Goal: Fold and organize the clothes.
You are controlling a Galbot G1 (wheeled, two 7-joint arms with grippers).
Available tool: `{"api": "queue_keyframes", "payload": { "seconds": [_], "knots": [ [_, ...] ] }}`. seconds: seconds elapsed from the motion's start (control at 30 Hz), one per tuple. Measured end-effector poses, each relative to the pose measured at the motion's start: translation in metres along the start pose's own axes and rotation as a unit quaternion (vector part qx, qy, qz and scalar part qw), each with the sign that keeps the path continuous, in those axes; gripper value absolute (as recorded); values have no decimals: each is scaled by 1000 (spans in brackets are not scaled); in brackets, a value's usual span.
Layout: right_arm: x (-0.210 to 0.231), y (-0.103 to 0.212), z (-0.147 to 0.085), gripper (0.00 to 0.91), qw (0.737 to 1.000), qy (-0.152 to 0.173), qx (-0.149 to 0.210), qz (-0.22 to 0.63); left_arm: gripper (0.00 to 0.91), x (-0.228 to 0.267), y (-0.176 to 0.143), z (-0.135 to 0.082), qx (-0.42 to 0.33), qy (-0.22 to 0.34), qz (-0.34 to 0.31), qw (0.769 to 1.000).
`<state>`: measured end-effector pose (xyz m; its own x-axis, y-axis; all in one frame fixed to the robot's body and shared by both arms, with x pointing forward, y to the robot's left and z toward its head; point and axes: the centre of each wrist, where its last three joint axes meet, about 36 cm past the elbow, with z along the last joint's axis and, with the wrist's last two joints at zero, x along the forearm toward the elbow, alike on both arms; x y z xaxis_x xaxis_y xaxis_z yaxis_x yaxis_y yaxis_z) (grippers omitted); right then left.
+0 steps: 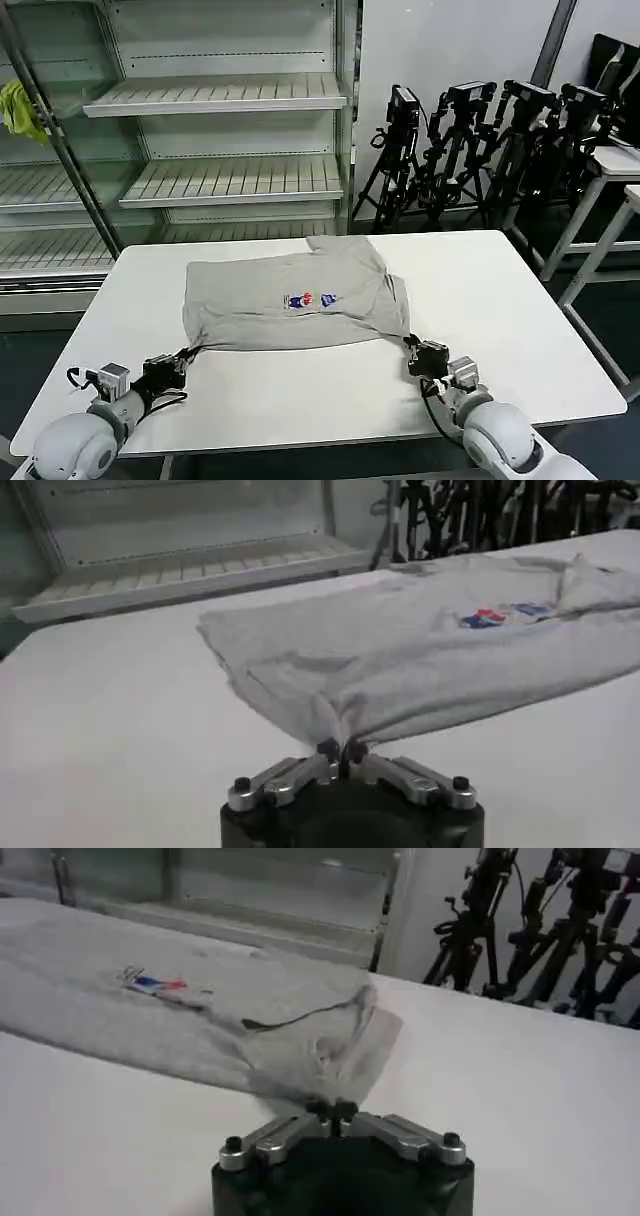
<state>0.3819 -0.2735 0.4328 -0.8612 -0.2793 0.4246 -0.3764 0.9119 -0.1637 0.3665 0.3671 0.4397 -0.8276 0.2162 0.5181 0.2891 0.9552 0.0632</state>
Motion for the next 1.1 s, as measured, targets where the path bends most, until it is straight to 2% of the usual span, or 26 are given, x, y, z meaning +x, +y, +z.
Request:
{"api": "queue_keyframes", "payload": {
  "seconds": [0.6,1.03,1.07,1.1],
  "knots": [
    [104,-5,-15,0,999,32,41,3,50,78,-33,9,-26,25,12,999],
    [131,0,-11,0,997,53,60,0,50,127,-63,17,-34,47,17,998],
    [132,0,-11,312,997,54,62,-1,50,129,-64,17,-34,47,17,998],
    [133,0,-12,897,996,55,64,-2,50,131,-65,16,-35,47,17,998]
  ]
}}
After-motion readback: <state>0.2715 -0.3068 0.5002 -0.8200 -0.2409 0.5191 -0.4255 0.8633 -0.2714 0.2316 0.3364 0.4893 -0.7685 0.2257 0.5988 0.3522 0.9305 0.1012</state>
